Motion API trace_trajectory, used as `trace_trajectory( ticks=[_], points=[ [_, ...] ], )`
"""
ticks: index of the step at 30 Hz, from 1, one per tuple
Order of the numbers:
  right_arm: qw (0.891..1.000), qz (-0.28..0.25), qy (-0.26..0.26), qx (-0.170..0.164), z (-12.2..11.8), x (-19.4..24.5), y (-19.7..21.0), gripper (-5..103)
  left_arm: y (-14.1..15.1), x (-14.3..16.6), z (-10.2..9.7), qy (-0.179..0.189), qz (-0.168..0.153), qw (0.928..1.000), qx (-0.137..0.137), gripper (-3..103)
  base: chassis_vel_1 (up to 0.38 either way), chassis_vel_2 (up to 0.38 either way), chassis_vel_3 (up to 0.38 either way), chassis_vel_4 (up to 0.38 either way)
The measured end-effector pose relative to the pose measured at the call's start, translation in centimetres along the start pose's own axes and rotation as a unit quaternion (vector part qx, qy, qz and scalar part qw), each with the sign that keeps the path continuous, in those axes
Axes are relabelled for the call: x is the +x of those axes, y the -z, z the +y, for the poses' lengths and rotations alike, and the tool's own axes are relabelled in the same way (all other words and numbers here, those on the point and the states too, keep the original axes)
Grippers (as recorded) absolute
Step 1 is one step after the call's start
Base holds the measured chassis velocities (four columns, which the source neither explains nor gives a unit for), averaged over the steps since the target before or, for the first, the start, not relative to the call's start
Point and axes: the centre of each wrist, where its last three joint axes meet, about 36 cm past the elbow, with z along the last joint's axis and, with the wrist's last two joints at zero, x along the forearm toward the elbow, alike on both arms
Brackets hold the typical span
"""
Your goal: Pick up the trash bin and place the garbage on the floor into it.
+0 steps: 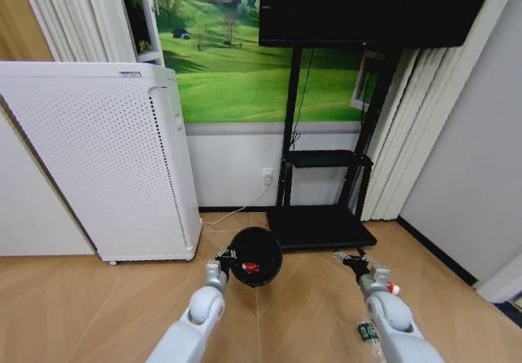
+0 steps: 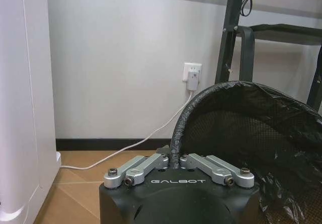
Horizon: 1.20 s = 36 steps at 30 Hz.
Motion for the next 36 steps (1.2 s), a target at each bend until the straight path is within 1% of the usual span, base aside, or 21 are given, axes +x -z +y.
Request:
trace_trajectory(
  ticks=[4,9,12,18,27,36],
  points=[
    [1.0,0.004,0.006,-0.002,0.4,0.1,-0.4,100,-0.1,0.3,0.4,-0.006,-0.003,1.0,-0.005,4,-0.024,-0.037,0.053,0.044],
    [1.0,0.009,0.013,-0.004,0.8,0.5,-0.9,100,0.1,0.1,0.2,-0.006,-0.007,1.0,-0.002,4,-0.09,-0.097,0.095,0.1],
    [1.0,0.01,0.015,-0.003,0.9,0.6,-1.0,100,0.2,0.1,0.4,-0.005,-0.008,1.0,-0.003,4,-0.117,-0.128,0.104,0.089],
    [1.0,0.012,0.015,-0.003,0.8,0.6,-1.1,100,0.2,0.4,0.7,-0.004,-0.009,1.0,-0.002,4,-0.072,-0.084,0.085,0.085],
    [1.0,0.013,0.019,0.001,0.4,0.5,-1.1,100,0.2,0.4,0.6,-0.005,-0.009,0.9999,-0.002,4,-0.059,-0.065,0.066,0.073],
    [1.0,0.015,0.024,0.001,0.3,0.2,-1.3,100,0.2,0.4,0.5,-0.006,-0.01,0.9999,-0.001,4,-0.136,-0.126,0.136,0.131]
  ],
)
